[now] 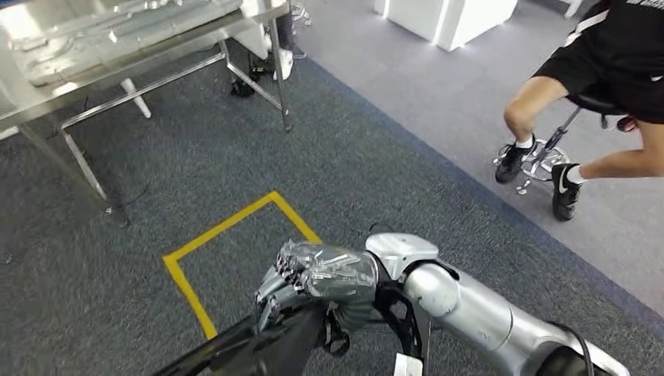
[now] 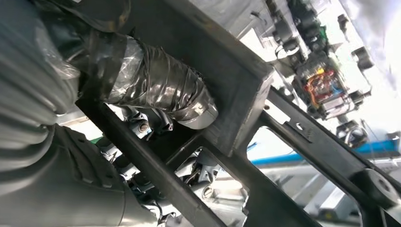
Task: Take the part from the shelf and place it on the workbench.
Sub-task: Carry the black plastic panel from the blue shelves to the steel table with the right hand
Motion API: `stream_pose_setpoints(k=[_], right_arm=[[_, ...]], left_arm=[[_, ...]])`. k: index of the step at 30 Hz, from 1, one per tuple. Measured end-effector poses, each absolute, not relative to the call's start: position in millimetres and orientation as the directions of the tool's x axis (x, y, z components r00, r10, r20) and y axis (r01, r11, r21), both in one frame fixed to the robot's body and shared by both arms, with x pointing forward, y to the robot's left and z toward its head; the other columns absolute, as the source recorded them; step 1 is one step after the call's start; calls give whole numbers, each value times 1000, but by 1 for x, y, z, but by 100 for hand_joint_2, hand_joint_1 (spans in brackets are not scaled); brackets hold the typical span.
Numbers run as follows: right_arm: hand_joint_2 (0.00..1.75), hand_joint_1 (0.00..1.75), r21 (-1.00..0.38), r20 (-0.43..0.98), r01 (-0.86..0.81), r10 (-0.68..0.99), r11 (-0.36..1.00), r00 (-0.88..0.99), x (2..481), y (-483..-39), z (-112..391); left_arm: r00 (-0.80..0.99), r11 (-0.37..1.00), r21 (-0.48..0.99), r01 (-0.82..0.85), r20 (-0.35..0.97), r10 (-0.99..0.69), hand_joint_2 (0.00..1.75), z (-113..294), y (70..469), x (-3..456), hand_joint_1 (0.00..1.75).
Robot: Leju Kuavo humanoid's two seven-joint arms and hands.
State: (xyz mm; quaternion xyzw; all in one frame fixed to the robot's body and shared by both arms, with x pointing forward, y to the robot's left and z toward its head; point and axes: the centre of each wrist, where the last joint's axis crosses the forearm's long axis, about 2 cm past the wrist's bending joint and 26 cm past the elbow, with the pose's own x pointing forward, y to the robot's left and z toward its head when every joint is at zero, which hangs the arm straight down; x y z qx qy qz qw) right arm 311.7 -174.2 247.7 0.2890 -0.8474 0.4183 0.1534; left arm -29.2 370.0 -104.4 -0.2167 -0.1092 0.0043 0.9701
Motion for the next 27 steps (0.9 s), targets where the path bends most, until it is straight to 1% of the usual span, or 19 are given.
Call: stream_pose_setpoints(k=[7,13,22,27], right_arm=[[175,175,-615,528,-625,-337,481,-779,312,-179,238],[175,175,-626,510,-611,-338,484,-791,317,-178,246],[175,175,-621,556,-629,-302,468,-774,325,-175,232],[175,175,-656,514,-591,-295,469,-805,339,-167,250]], left_arm=[[980,903,-428,34,193,55,175,-105,367,-37,0],[977,904,-423,55,210,38,175,-104,370,-28,0],[981,901,-423,97,192,-16,175,-104,373,-36,0],[974,902,-407,146,218,-60,175,-103,379,-22,0]])
